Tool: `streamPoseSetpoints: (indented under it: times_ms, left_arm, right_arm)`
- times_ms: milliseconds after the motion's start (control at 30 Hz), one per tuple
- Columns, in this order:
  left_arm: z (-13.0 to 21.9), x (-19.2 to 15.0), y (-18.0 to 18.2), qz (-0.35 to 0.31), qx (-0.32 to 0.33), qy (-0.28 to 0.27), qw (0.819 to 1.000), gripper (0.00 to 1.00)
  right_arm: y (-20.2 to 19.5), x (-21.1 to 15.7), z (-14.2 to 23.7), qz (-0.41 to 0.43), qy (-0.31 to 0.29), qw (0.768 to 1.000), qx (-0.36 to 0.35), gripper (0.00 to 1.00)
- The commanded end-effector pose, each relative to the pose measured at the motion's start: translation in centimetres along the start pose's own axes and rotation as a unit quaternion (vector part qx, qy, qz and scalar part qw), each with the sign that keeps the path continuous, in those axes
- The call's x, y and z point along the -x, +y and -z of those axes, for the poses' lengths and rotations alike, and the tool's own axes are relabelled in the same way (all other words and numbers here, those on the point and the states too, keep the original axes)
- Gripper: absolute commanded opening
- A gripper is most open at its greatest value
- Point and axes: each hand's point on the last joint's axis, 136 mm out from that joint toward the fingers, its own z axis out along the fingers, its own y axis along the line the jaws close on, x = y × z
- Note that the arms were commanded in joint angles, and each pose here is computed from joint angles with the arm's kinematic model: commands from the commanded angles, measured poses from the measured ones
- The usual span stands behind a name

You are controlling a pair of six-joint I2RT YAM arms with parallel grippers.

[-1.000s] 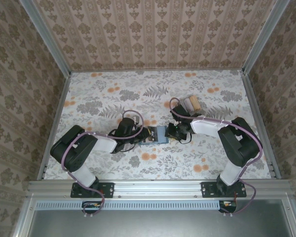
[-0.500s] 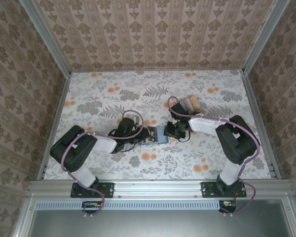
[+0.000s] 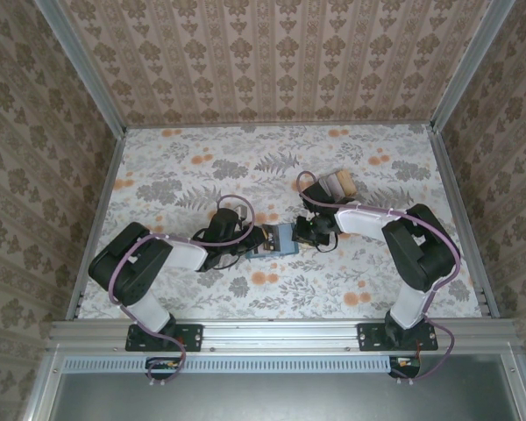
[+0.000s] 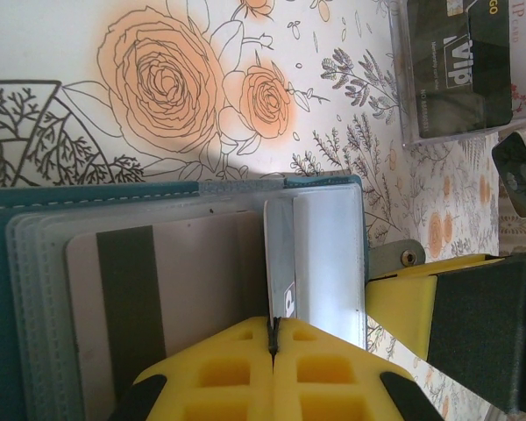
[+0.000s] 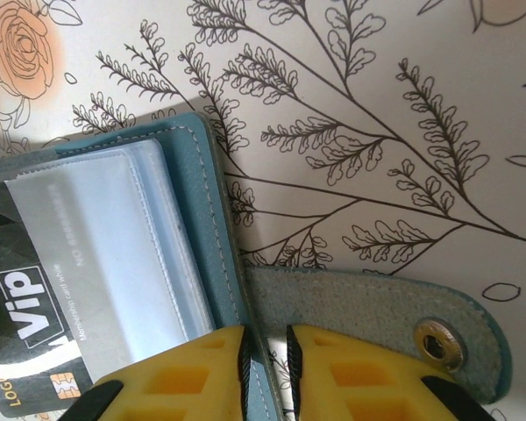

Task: Put the credit cards into the card holder
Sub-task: Insert the credit card into the card slot.

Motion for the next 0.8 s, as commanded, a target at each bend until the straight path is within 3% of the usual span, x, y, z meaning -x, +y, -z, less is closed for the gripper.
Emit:
streamPoseSetpoints:
  times_ms: [0, 533, 767]
  left_arm:
    - [-0.3, -0.8, 1.3, 0.012, 0.024, 0.018, 0.999, 0.02]
    - [-1.0, -0.7, 0.2, 0.018, 0.009, 0.026, 0.999, 0.12]
    - [-1.4, -1.2, -0.3, 0.011, 0.009, 0.034, 0.999, 0.12]
  right_arm:
    - [-1.8, -1.4, -1.1, -0.004, 0.023, 0.999, -0.030, 0.22]
    - [-2.0, -1.8, -1.3, -0.018, 0.020, 0.999, -0.021, 0.21]
    - [-1.7, -1.6, -1.0, -0.019, 0.016, 1.000, -0.016, 0.22]
